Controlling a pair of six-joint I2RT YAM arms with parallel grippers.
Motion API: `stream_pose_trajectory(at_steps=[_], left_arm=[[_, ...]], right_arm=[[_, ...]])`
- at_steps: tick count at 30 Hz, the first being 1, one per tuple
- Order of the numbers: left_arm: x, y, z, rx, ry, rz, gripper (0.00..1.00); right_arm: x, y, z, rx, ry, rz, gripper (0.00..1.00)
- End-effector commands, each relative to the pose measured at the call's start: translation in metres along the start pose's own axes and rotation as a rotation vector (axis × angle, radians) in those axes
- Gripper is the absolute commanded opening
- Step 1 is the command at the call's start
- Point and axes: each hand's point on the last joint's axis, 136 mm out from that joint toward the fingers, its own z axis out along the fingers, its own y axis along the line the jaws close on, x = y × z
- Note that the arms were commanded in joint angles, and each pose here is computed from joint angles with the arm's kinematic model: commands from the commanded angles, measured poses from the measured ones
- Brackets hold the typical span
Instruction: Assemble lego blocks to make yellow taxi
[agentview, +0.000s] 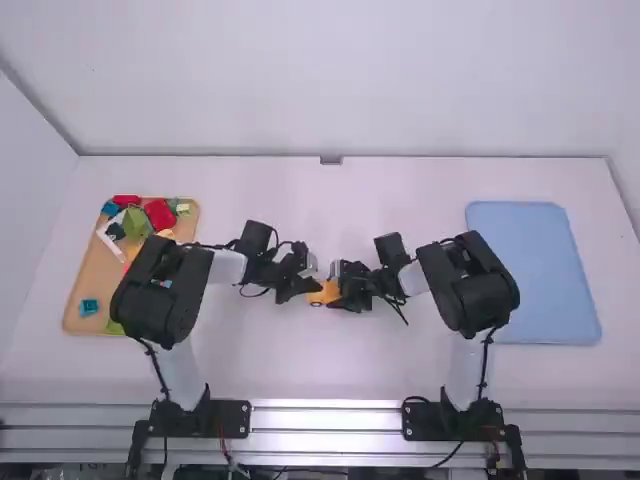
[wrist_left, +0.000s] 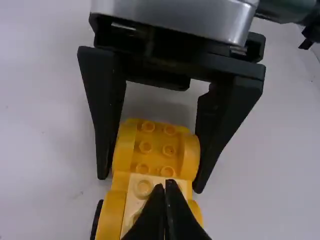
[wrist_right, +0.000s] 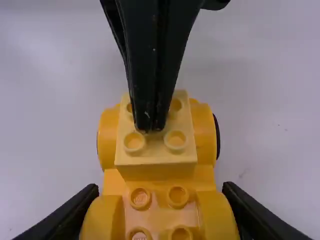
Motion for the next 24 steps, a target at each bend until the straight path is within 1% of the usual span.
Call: stream_pose_trajectory(at_steps=[1, 3, 5, 7, 8, 11, 12, 13, 14, 15, 16, 17, 19, 21, 22, 24], left_arm=[[0.041, 0.006, 0.002, -0.071, 0.175, -0.042, 0.02], [0.027, 0.006, 0.000, -0.067, 0.149, 0.002, 0.02], [-0.007, 0.010, -0.012, -0.075, 0.081, 0.116, 0.02], [-0.027, 0.010, -0.019, -0.084, 0.048, 0.181, 0.02], [-0.040, 0.013, -0.025, -0.108, 0.040, 0.215, 0.02], [-0.057, 0.022, -0.038, -0.188, 0.058, 0.268, 0.02], [-0.060, 0.027, -0.043, -0.226, 0.073, 0.269, 0.08], [-0.061, 0.029, -0.046, -0.243, 0.080, 0.265, 0.16], [-0.063, 0.034, -0.051, -0.282, 0.097, 0.254, 0.37], [-0.065, 0.037, -0.053, -0.309, 0.107, 0.239, 0.97], [-0.066, 0.042, -0.059, -0.348, 0.119, 0.213, 0.99], [-0.066, 0.046, -0.064, -0.387, 0.135, 0.183, 0.99], [-0.066, 0.048, -0.066, -0.409, 0.146, 0.166, 0.99], [-0.062, 0.057, -0.075, -0.480, 0.174, 0.101, 0.99], [-0.061, 0.059, -0.076, -0.491, 0.179, 0.090, 0.99], [-0.062, 0.063, -0.081, -0.524, 0.173, 0.037, 0.99]], right_arm=[[-0.004, 0.003, -0.002, -0.001, -0.005, 0.002, 0.56], [-0.005, 0.003, -0.002, -0.001, -0.005, 0.003, 0.56], [-0.005, 0.003, -0.002, -0.001, -0.005, 0.002, 0.56], [-0.005, 0.003, -0.002, -0.001, -0.005, 0.003, 0.56], [-0.005, 0.003, -0.002, -0.001, -0.005, 0.002, 0.56], [-0.005, 0.002, -0.002, 0.000, -0.005, 0.001, 0.56], [-0.005, 0.002, -0.002, 0.000, -0.005, 0.000, 0.57], [-0.005, 0.002, -0.002, 0.000, -0.005, -0.002, 0.58], [-0.004, 0.001, -0.002, 0.005, -0.002, -0.005, 0.58], [-0.004, 0.000, -0.002, 0.011, 0.003, -0.005, 0.62], [-0.001, -0.002, -0.002, 0.023, 0.017, -0.007, 0.62], [0.001, -0.004, -0.002, 0.035, 0.033, -0.007, 0.64], [0.002, -0.005, -0.002, 0.039, 0.039, -0.006, 0.66], [0.002, -0.004, -0.002, 0.037, 0.038, -0.005, 0.79], [0.002, -0.004, -0.002, 0.036, 0.037, -0.005, 0.81], [0.001, -0.006, -0.004, 0.041, 0.035, -0.007, 0.94]])
